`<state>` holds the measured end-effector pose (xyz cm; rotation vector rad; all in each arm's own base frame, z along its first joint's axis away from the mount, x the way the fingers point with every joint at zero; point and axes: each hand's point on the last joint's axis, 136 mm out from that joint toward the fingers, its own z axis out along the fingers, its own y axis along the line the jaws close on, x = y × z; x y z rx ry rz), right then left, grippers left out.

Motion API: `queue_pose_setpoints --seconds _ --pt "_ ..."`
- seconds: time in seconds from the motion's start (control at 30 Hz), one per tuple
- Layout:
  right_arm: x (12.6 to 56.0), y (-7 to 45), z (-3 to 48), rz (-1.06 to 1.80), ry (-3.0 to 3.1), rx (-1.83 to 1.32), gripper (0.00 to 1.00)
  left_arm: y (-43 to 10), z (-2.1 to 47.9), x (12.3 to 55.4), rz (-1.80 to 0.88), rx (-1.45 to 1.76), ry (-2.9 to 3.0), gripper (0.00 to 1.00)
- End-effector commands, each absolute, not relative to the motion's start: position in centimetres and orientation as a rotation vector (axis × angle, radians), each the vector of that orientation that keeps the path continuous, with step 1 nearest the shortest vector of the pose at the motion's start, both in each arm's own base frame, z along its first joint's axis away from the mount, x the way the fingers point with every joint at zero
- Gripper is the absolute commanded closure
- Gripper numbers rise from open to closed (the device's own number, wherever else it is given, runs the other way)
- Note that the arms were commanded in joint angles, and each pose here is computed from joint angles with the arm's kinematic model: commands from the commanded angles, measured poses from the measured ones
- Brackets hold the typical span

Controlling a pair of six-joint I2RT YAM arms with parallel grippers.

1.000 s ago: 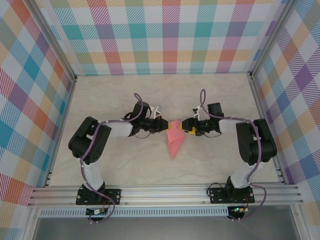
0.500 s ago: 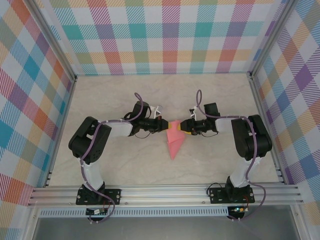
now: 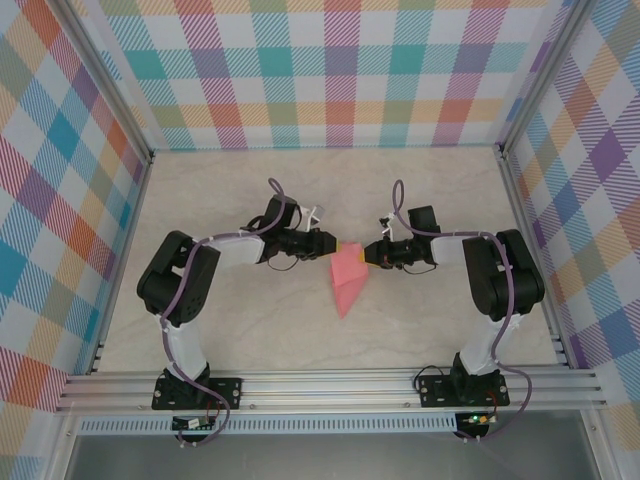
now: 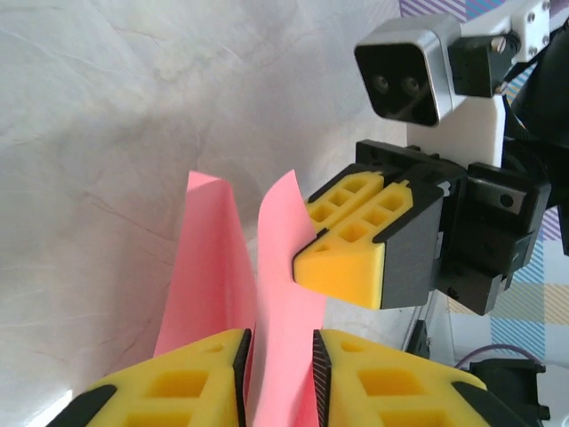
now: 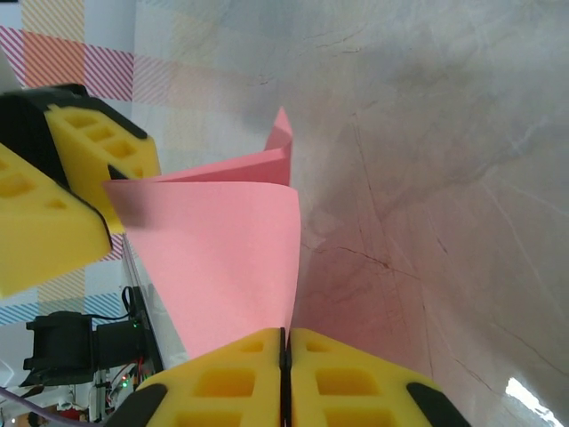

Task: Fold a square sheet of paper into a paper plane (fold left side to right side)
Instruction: Fold the wing for the fifth time at the center of the table.

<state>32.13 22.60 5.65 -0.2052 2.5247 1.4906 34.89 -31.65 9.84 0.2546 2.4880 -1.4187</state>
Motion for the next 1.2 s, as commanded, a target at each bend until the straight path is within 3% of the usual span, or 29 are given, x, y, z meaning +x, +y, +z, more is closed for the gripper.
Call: queue_pose_setpoints --seconds 0.0,0.1,0.2,0.27,0.53,0.73,0.83,1.17 --pt "31.4 22.7 5.8 1.486 2.520 -0.224 0.87 -30.3 12.6 35.4 -1.322 0.324 2.461 0.71" --pt "31.4 22.7 5.7 1.484 2.532 -0.206 0.89 -29.6 13.5 35.2 -1.259 0.339 2.454 0.67" --pt "31.4 22.8 5.8 1.476 2.531 -0.209 0.74 -28.6 14.6 34.4 -1.192 0.359 2.431 0.62" --pt "31.5 22.8 5.9 1.470 2.529 -0.211 0.71 -27.8 15.1 33.6 -1.163 0.362 2.424 0.61" --pt "31.6 22.8 5.4 1.462 2.551 -0.197 0.77 -27.4 16.2 29.7 -1.182 0.360 2.408 0.60" --pt "31.7 22.4 5.2 1.414 2.593 -0.138 0.85 -32.1 15.3 25.0 -1.213 0.452 2.456 0.62" --pt "31.4 22.7 5.4 1.404 2.606 -0.104 0.90 -33.6 14.6 22.7 -1.072 0.540 2.486 0.57" --pt "30.1 23.5 6.0 1.239 2.684 0.062 0.90 -34.1 10.9 19.5 -0.411 0.756 2.524 0.46"
